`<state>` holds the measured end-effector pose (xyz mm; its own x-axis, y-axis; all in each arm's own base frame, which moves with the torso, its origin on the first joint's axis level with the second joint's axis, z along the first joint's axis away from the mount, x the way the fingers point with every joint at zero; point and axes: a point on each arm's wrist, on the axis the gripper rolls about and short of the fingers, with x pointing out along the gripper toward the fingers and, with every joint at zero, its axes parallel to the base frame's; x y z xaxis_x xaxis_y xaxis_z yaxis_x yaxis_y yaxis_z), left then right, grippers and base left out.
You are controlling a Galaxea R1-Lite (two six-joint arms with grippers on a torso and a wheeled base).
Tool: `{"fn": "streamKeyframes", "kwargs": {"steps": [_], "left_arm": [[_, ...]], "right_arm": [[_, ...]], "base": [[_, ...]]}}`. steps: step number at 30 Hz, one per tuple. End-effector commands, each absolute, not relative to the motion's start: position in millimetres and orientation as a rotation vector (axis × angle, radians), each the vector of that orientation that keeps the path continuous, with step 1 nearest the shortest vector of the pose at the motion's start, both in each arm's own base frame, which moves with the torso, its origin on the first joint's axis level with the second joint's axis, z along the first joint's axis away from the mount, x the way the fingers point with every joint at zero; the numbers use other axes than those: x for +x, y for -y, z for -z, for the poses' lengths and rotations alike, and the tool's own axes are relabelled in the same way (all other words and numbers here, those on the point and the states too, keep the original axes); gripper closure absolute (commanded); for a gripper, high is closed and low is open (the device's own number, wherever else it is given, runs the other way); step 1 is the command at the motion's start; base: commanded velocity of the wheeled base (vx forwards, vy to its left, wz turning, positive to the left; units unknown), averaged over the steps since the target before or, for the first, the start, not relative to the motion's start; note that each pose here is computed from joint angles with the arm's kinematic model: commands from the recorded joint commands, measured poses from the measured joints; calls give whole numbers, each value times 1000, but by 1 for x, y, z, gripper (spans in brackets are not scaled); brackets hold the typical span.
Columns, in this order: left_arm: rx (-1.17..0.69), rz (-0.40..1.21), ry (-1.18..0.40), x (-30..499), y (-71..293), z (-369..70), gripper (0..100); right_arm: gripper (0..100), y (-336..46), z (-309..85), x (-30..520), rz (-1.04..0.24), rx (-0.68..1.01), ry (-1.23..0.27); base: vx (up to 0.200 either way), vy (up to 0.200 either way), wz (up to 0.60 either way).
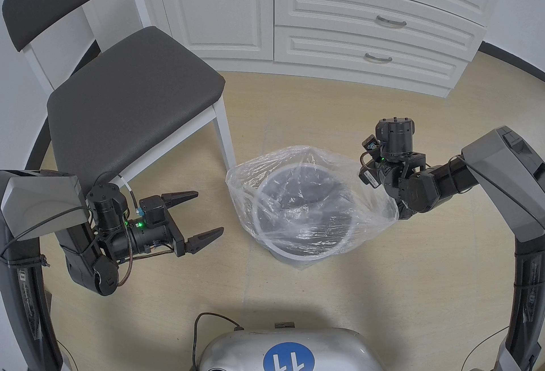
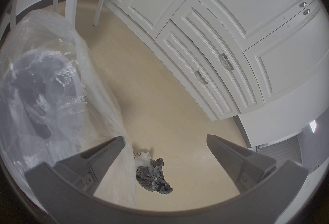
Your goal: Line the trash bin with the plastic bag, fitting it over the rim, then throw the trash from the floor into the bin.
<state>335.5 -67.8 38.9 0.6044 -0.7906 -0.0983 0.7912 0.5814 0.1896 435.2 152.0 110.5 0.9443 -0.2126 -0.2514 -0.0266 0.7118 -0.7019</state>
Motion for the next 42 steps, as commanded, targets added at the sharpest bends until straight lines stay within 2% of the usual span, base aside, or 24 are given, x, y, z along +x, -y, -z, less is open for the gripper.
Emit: {"fn": "streamKeyframes", "kwargs": {"steps": [1, 9, 12, 17, 21, 30, 35, 42], "left_arm": [[222, 925, -7, 335, 68, -38, 0], [222, 925, -7, 335, 68, -38, 0], [223, 925, -4, 334, 68, -39, 0], [220, 921, -2, 336, 67, -40, 0], [220, 921, -2, 335, 66, -41, 0], [223, 914, 10, 329, 63, -49, 0], [224, 909, 12, 330, 61, -50, 0], [225, 910, 14, 330, 62, -50, 0]], "right_arm": [[0, -143, -98, 452, 135, -770, -340], [0, -140, -85, 455, 133, -780, -369], [0, -147, -93, 451, 126, -753, -345], [0, -180, -162, 405, 59, -703, -208], [0, -196, -185, 356, -36, -736, -213], [0, -230, -153, 301, -215, -830, -275], [0, -241, -118, 308, -249, -882, -343], [0, -244, -66, 339, -234, -922, -442]], "base": [[0, 0, 0], [0, 0, 0], [0, 0, 0], [0, 0, 0], [0, 0, 0], [0, 0, 0], [0, 0, 0], [0, 0, 0]]}}
